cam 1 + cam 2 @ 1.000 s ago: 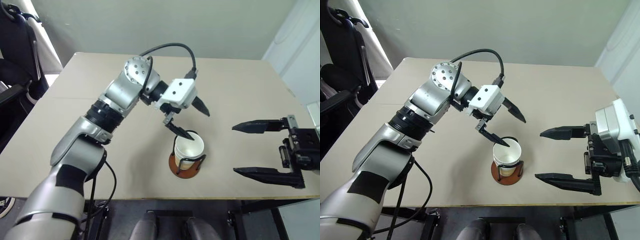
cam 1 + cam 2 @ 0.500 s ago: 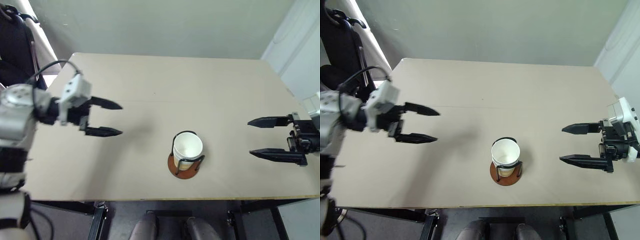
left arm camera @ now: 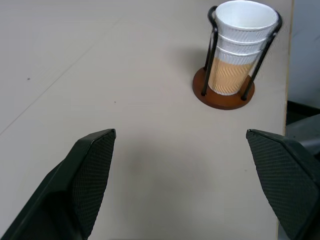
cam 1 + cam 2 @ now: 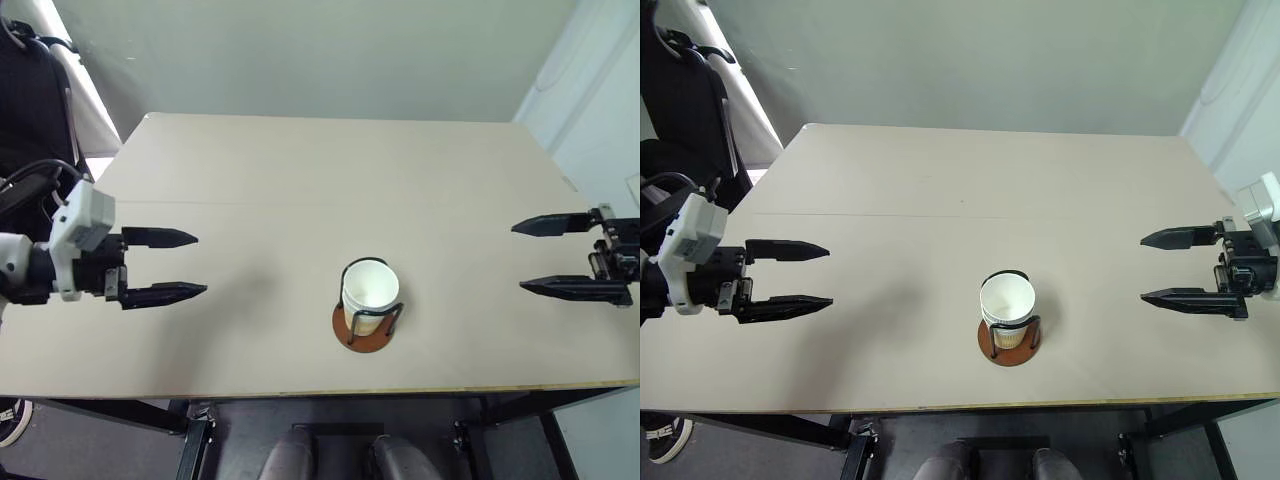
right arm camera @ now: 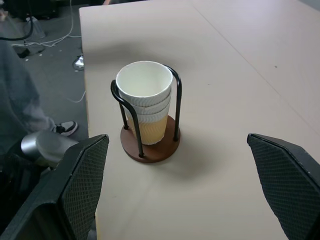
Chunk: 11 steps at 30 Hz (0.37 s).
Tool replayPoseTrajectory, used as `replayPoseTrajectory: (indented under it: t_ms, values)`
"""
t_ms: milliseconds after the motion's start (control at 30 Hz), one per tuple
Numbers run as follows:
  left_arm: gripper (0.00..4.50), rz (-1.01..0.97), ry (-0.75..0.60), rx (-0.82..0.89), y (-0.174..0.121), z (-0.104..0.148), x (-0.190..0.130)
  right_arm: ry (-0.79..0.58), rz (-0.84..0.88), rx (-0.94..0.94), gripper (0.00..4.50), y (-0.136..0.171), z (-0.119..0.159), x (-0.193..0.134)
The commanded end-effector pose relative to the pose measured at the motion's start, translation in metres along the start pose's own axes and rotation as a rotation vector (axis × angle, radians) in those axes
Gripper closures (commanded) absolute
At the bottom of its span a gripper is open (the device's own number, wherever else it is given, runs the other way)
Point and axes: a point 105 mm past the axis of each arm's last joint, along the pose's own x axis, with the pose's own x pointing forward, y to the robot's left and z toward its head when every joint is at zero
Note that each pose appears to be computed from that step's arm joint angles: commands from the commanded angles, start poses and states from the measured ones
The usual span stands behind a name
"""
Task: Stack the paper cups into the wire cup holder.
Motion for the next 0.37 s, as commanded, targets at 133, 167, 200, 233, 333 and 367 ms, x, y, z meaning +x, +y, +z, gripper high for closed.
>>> replayPoseTrajectory:
  t_ms: [133, 167, 200, 233, 333, 367]
  values:
    - [0.03, 0.005, -0.011, 0.033, 0.0014, 0.0084, 0.0045, 0.005, 0.016, -0.022, 0.00, 0.0021, 0.0085, 0.0000]
    - [0.03, 0.003, -0.012, 0.033, 0.0014, 0.0086, 0.0047, 0.005, 0.017, -0.022, 0.00, 0.0023, 0.0087, 0.0001]
    - [0.03, 0.000, -0.012, 0.033, 0.0012, 0.0085, 0.0057, 0.006, 0.016, -0.020, 0.00, 0.0026, 0.0083, -0.0001]
    - [0.03, -0.002, -0.010, 0.033, 0.0013, 0.0084, 0.0067, 0.007, 0.016, -0.018, 0.00, 0.0031, 0.0075, -0.0002]
    - [0.03, -0.009, -0.013, 0.035, 0.0013, 0.0096, 0.0087, 0.005, 0.015, -0.014, 0.00, 0.0037, 0.0069, 0.0005]
    - [0.03, -0.014, -0.018, 0.034, 0.0008, 0.0104, 0.0094, 0.006, 0.015, -0.013, 0.00, 0.0038, 0.0065, 0.0008]
